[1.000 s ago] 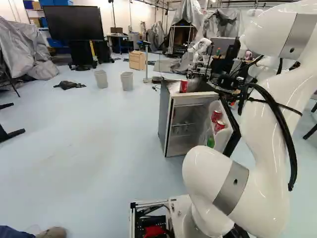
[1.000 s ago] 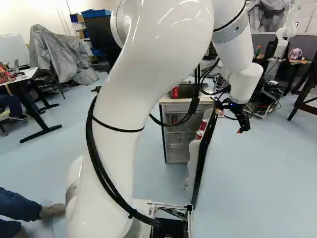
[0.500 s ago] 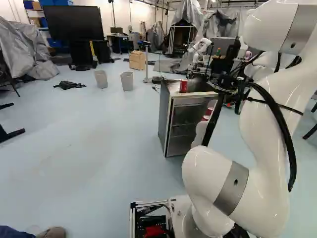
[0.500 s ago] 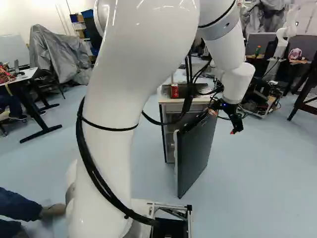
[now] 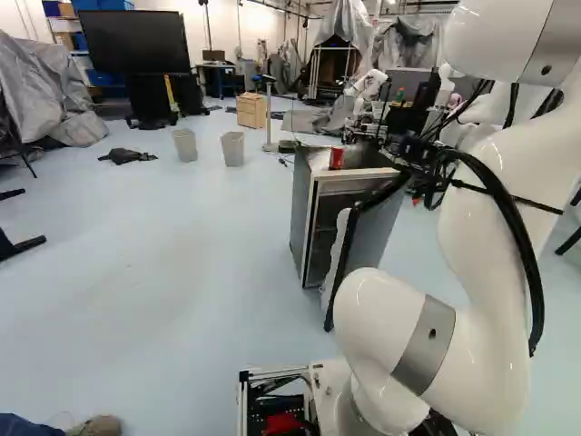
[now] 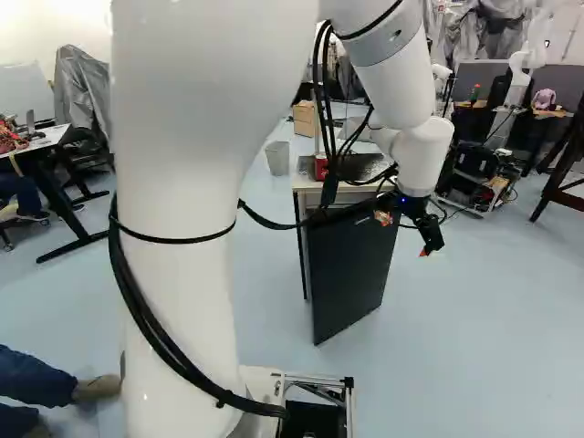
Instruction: Grab a drink from the fridge
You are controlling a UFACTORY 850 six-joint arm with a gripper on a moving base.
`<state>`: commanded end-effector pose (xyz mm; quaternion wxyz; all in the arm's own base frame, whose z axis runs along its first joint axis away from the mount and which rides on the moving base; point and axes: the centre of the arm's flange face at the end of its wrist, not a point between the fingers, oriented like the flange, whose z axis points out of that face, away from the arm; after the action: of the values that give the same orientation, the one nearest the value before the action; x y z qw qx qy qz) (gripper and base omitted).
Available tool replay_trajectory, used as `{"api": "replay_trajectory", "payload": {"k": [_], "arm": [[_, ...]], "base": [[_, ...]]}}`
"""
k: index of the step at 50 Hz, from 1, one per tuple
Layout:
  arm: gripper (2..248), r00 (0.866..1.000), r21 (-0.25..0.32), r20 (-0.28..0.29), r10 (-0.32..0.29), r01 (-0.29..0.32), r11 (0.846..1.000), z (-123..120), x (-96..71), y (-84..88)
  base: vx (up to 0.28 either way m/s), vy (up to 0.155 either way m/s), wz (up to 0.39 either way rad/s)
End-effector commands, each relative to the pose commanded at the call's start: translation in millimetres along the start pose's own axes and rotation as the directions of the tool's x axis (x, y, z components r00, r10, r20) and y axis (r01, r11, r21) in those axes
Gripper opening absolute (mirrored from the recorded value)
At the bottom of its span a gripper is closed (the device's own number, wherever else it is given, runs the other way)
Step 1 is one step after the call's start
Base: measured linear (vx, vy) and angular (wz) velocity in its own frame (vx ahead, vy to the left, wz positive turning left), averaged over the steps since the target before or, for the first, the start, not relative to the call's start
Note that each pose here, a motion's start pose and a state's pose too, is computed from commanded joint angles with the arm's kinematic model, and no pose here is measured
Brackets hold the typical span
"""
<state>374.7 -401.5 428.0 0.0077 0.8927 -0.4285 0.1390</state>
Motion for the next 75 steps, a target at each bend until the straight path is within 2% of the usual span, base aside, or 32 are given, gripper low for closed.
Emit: {"api": "replay_trajectory", "payload": {"k": [14, 22, 30, 40, 55, 75], "arm": [[247, 0.991, -0.064, 0.023, -0.135, 0.137, 0.989, -0.6, -26.4, 4.2], [247, 0.976, -0.096, 0.041, -0.214, 0.217, 0.972, 6.3, -39.3, 6.5], [247, 0.957, -0.123, 0.028, -0.290, 0.291, 0.949, 13.9, -49.1, 7.7], [247, 0.931, -0.143, -0.020, -0.365, 0.359, 0.923, 23.1, -58.9, 5.9], [247, 0.893, -0.153, -0.115, -0.435, 0.417, 0.896, 35.4, -73.3, -0.9], [247, 0.827, -0.149, -0.256, -0.500, 0.477, 0.866, 50.5, -88.5, -21.1]], "base": [[0.000, 0.000, 0.000], [0.000, 0.000, 0.000], [0.000, 0.000, 0.000], [0.000, 0.000, 0.000], [0.000, 0.000, 0.000], [0.000, 0.000, 0.000]]}}
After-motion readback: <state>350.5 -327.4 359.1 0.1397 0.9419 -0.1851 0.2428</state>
